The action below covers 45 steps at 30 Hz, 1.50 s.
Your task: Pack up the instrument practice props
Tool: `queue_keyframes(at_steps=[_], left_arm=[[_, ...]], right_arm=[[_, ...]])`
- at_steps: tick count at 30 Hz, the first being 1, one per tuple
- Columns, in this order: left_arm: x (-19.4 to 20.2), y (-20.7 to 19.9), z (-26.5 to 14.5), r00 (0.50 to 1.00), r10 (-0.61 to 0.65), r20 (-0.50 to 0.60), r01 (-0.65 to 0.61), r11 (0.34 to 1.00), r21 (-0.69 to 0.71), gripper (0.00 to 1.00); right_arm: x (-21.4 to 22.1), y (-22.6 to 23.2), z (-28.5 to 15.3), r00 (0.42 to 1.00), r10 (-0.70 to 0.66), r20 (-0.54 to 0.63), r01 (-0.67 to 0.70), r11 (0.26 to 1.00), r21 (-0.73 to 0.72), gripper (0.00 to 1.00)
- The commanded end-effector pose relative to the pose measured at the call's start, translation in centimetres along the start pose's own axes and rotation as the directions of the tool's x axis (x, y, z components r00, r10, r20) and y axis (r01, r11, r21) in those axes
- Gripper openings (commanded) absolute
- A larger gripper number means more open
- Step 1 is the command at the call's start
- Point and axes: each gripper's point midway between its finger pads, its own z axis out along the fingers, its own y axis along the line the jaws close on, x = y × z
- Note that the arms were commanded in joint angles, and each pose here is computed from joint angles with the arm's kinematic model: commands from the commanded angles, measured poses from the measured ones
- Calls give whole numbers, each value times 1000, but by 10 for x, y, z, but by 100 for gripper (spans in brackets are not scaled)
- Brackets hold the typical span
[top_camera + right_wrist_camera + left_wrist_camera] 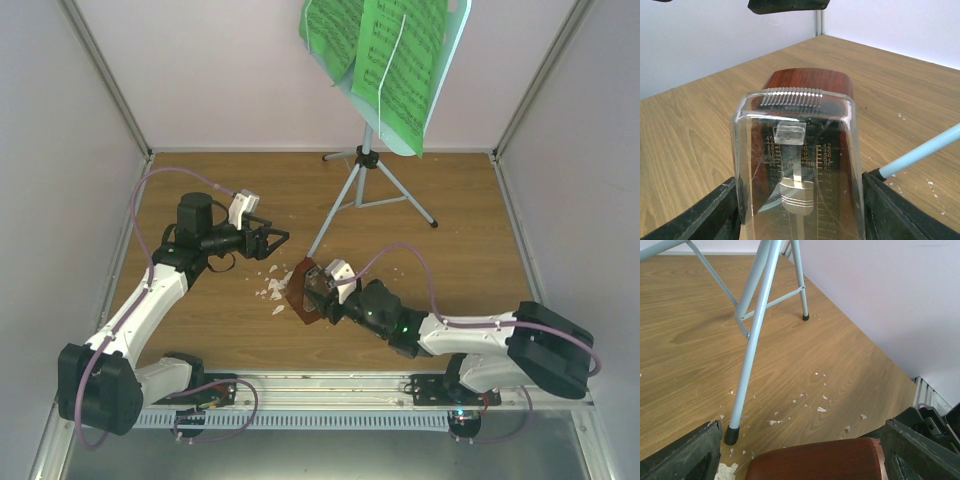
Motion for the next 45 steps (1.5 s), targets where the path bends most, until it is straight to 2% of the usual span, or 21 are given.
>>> queue_keyframes(at_steps=[1,20,45], left_arm=[[-5,0,-1,1000,23,18,-23,1000,4,87],[-4,1,0,1000,18,14,-18,1000,3,87],[-3,1,1,1000,14,10,-14,1000,11,87]], right_arm=[[0,3,1,1000,-2,20,2,1000,-3,52],[18,-5,-6,999,24,30,-25,999,22,50],[46,9,1,999,-27,-39,27,1000,1,52]])
